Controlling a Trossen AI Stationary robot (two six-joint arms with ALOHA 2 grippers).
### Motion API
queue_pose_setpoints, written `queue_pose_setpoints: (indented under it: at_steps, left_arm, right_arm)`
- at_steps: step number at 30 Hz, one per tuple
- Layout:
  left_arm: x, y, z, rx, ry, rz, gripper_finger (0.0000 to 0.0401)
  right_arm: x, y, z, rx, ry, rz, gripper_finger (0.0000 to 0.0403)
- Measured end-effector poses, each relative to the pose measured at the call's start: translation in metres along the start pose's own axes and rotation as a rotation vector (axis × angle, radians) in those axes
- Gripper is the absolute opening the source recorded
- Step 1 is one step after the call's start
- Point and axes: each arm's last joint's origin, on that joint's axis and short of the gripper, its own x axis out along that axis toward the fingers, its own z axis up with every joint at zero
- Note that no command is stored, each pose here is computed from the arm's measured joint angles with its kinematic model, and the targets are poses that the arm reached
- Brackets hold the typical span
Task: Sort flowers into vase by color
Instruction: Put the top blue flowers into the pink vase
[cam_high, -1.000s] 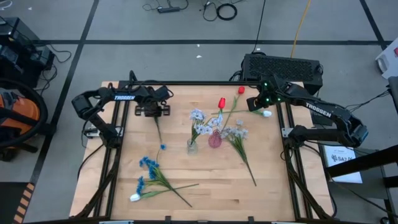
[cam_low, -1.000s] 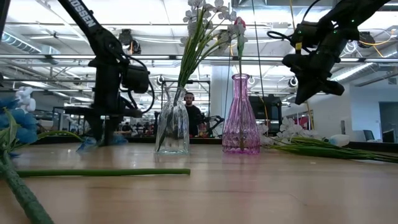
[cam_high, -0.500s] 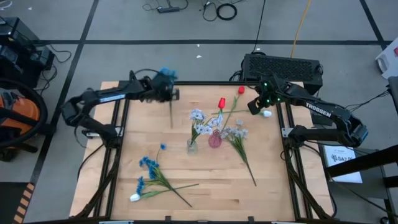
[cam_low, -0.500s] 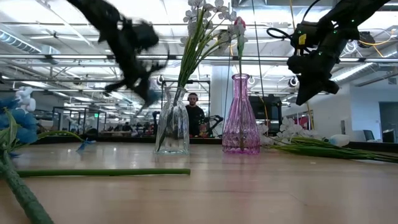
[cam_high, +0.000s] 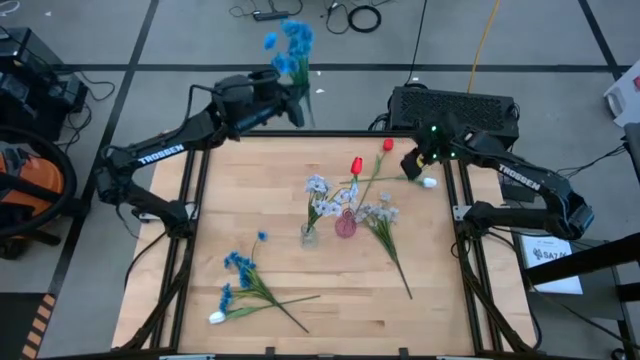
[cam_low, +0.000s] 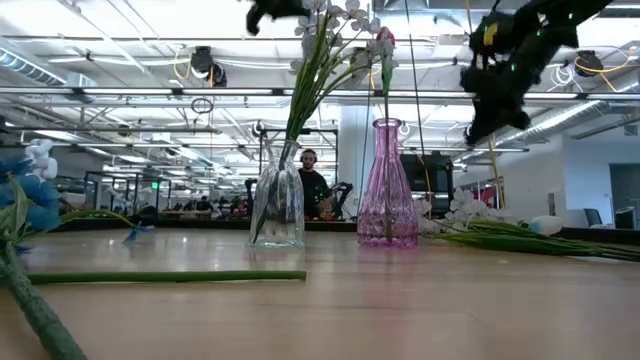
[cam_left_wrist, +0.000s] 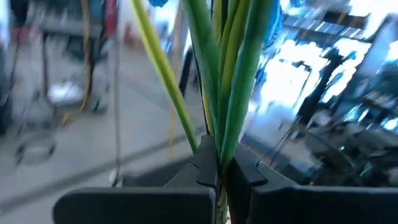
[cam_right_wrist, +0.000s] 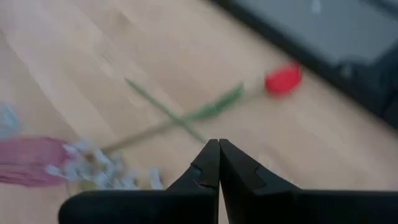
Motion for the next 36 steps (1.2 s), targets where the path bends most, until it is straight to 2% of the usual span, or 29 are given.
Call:
queue_pose_setpoints:
  at_steps: [4, 9, 14, 17, 25, 31, 36]
  left_arm:
    - [0.013, -0.02, 0.017, 0.019, -0.084, -0.073, 0.0008]
    - [0.035, -0.047, 0.02, 0.053, -0.129, -0.211, 0.0008]
    - [0.055, -0.075, 0.013, 0.066, -0.124, -0.36, 0.0008]
    - [0.064, -0.09, 0.006, 0.065, -0.112, -0.408, 0.0008]
    - [0.076, -0.122, -0.02, 0.07, -0.067, -0.52, 0.0008]
    - [0.078, -0.139, -0.036, 0.071, -0.045, -0.561, 0.0008]
    - [0.081, -0.141, -0.04, 0.064, -0.043, -0.557, 0.001]
  right_arm:
    - [-0.038, 0.007, 0.029, -0.072, -0.162, 0.008, 0.0]
    - [-0.099, 0.017, 0.056, -0.116, -0.386, 0.013, 0.0]
    - [-0.153, 0.024, 0.057, -0.153, -0.524, 0.013, 0.0]
    - [-0.173, 0.027, 0.05, -0.159, -0.546, 0.03, 0.0006]
    - [-0.181, 0.038, 0.039, -0.13, -0.478, 0.413, 0.0064]
    - [-0.172, 0.046, 0.046, -0.161, -0.442, 0.481, 0.0109]
    - [-0.159, 0.056, 0.058, -0.262, -0.458, 0.523, 0.0137]
